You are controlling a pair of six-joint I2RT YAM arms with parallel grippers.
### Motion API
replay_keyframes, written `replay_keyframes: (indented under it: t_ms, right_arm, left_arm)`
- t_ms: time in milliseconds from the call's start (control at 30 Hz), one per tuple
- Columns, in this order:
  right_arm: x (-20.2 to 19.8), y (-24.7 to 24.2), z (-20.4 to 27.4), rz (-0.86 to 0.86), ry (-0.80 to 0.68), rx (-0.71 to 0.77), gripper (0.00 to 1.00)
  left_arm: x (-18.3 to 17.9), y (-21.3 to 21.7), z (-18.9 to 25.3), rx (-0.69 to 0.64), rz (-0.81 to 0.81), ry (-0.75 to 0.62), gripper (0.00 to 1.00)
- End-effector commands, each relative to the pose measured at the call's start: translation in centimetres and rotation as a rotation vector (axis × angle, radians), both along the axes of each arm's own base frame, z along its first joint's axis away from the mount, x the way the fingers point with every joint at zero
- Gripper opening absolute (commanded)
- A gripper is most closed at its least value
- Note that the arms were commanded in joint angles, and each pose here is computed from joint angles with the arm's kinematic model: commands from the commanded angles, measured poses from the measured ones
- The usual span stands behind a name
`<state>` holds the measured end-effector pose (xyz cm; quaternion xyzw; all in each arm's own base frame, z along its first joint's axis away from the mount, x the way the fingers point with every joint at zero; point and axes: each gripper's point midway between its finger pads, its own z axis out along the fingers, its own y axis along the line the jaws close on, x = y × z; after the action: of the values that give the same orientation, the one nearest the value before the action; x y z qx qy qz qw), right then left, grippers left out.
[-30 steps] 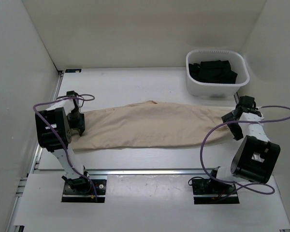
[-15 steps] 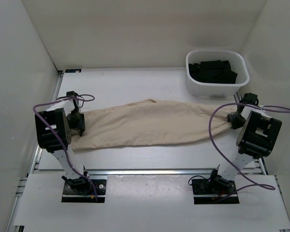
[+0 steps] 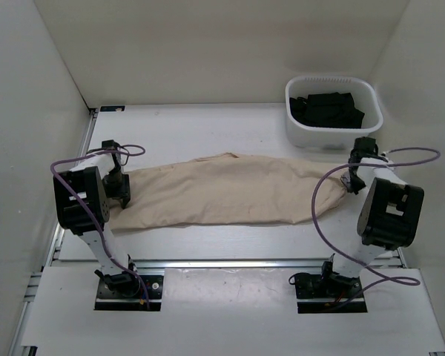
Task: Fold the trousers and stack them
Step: Fold the trousers
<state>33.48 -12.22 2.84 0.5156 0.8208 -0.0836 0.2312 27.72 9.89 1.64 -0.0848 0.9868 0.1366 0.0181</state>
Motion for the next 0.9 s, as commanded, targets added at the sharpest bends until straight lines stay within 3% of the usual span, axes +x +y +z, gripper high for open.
replay_keyframes:
  t_ms: [0,100,200,233,300,333,367,400,500,600,767,867]
  right_arm:
    - [-0.8,-0.3,8.3,0.057,0.035,-0.301,0.00]
    - [-1.2,3.0,13.3,0.172,0.009,-0.506,0.00]
    - [-0.7,9.9,16.7,0.332,-0.076,-0.595,0.00]
    - [-1.5,13.2,17.4,0.427,-0.070,-0.663,0.00]
    - [-0.7,18.0,19.3,0.496,-0.132,-0.687,0.00]
    - [-1.2,22.7,19.9,0.583,-0.196,-0.678,0.00]
    - [-1.3,25.1,19.0,0.649,-0.152,-0.718,0.00]
    - [-1.5,29.9,21.1,0.703,-0.254,-0.679,0.00]
    - [-2.7,37.0,19.2,0.846,-0.225,-0.725,0.00]
    - [-3.2,43.0,17.3,0.906,-0.239,-0.669,0.00]
    - [-3.3,48.2,10.6,1.019,-0.160,-0.526,0.00]
    - [-3.1,50.2,9.5,1.066,-0.173,-0.500,0.00]
  left_arm:
    - [1.8,0.9,-0.9,0.041,0.026,-0.095,0.69]
    - [1.6,0.9,-0.8,0.042,0.026,-0.097,0.70]
    - [1.6,0.9,-0.8,0.042,0.026,-0.097,0.70]
    - [1.8,1.0,-0.8,0.051,0.027,-0.095,0.70]
    - [2.2,1.3,-0.5,0.062,0.029,-0.106,0.70]
    - [2.1,1.3,-0.8,0.060,0.028,-0.095,0.70]
    - [2.6,1.3,-0.5,0.062,0.029,-0.109,0.70]
    - [3.1,1.4,-0.2,0.065,0.029,-0.124,0.70]
    - [3.9,1.6,0.1,0.068,0.029,-0.139,0.70]
    - [4.2,1.7,0.3,0.069,0.029,-0.148,0.70]
    - [4.5,1.7,0.6,0.071,0.030,-0.157,0.70]
    - [4.5,1.5,0.2,0.057,0.028,-0.150,0.70]
